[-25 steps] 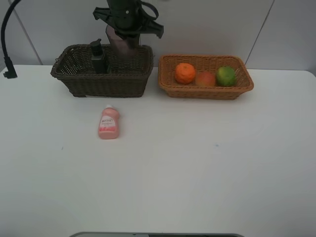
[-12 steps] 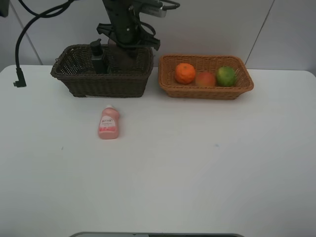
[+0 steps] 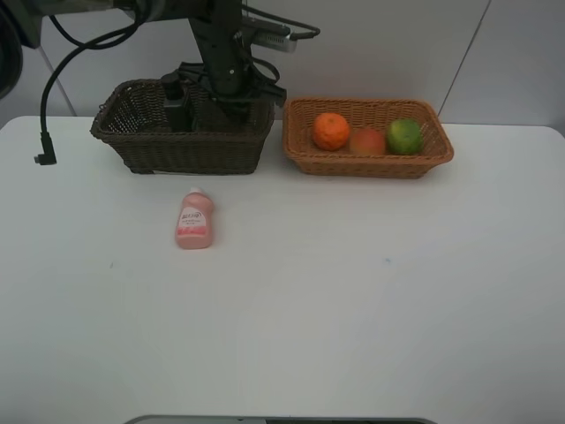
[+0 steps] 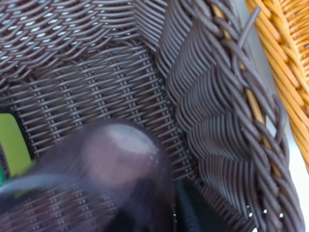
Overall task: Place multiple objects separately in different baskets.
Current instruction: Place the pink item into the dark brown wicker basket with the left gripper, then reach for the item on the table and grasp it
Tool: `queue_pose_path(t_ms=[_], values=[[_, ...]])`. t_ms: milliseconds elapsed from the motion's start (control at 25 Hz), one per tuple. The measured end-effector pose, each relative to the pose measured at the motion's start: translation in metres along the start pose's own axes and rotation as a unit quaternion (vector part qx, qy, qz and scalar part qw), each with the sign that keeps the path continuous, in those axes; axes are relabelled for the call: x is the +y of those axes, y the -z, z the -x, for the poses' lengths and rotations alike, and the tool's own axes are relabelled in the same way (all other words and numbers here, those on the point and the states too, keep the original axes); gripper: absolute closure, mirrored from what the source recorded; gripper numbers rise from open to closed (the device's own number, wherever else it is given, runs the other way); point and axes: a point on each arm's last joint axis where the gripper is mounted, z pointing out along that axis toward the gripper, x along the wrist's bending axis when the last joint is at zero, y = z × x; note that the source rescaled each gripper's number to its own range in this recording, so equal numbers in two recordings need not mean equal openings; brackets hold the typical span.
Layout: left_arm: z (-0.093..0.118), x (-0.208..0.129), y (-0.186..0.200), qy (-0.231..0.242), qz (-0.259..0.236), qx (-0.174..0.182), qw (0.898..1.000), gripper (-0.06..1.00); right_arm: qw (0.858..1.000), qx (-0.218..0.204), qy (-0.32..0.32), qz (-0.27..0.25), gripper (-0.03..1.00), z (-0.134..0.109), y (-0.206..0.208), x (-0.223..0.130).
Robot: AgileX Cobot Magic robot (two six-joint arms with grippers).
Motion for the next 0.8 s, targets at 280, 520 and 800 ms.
queue_pose_path(t_ms=[280, 520, 800], values=[[-0.002, 0.004, 0.015, 0.005, 0.009, -0.002, 1.000, 0.00, 1.000, 0.000, 0.000, 0.000, 0.36, 0.000, 0.000, 0.000], [-0.004, 0.013, 0.051, 0.013, 0.027, -0.009, 1.000, -0.04, 1.000, 0.000, 0.000, 0.000, 0.36, 0.000, 0.000, 0.000], [0.003, 0.004, 0.084, 0.013, -0.027, -0.010, 1.000, -0.04, 1.000, 0.000, 0.000, 0.000, 0.36, 0.000, 0.000, 0.000]])
